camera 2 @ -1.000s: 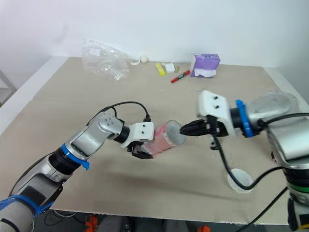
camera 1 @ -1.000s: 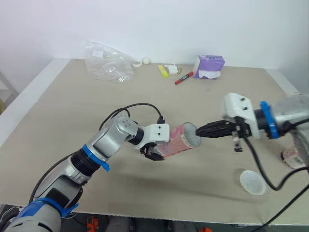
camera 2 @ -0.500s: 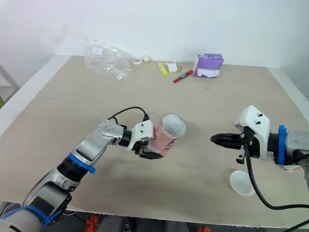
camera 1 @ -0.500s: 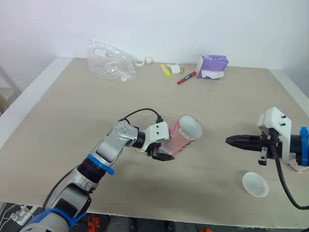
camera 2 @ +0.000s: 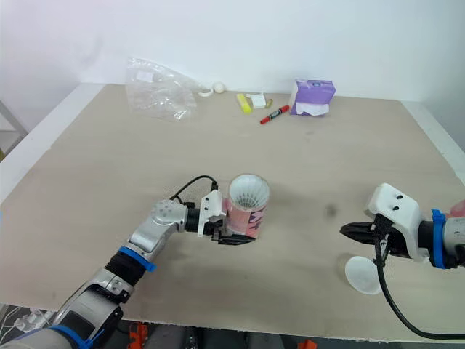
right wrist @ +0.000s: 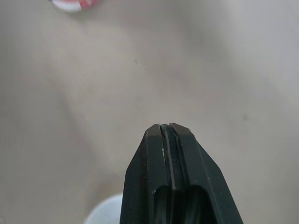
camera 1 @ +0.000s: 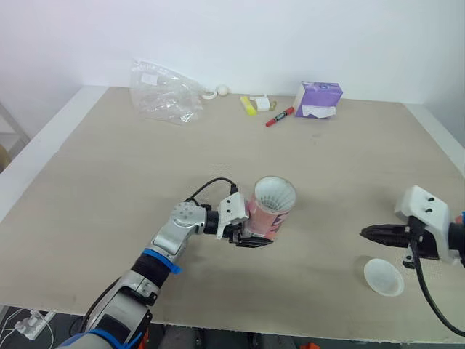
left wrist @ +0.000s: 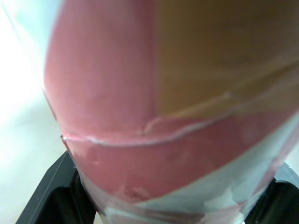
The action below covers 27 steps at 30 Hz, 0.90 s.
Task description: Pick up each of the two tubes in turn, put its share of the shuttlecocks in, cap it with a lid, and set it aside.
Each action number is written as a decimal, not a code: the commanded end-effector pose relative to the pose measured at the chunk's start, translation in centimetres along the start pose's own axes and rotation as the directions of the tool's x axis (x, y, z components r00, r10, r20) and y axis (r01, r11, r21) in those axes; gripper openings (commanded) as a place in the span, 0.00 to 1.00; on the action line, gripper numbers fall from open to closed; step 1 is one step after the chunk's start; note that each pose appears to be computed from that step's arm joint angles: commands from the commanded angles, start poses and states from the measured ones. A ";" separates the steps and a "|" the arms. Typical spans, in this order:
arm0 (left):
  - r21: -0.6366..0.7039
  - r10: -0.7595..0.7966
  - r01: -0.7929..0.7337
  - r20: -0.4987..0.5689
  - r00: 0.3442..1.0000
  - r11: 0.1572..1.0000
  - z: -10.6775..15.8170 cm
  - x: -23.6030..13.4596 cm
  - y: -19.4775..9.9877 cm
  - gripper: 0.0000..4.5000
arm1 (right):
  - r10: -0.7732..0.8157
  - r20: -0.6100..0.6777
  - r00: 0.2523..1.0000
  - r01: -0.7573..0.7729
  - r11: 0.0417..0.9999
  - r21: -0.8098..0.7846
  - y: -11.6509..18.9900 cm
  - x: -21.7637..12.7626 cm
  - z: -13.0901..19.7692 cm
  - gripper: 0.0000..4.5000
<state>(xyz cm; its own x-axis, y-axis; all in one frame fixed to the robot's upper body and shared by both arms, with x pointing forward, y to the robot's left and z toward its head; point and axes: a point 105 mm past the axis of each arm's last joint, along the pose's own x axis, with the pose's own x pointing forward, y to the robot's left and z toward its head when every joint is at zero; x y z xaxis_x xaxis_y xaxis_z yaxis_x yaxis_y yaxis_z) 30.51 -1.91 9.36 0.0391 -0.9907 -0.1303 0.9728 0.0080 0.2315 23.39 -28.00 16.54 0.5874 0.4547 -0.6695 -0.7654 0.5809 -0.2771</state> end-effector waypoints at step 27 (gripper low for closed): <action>-0.028 -0.058 0.058 0.002 0.998 0.998 -0.9 0.1 -1.1 0.75 | 0.031 -0.209 0.977 -0.007 0.993 0.114 -1.0 0.0 -5.6 0.99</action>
<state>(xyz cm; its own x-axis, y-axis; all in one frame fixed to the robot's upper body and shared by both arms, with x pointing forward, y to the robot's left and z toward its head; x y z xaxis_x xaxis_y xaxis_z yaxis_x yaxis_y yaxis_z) 30.08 -1.96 8.60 0.0054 -0.9918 -0.1280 0.9780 -0.0214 0.2074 22.25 -32.11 12.25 0.4819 0.3403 -0.8075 -0.7279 0.6684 -0.1528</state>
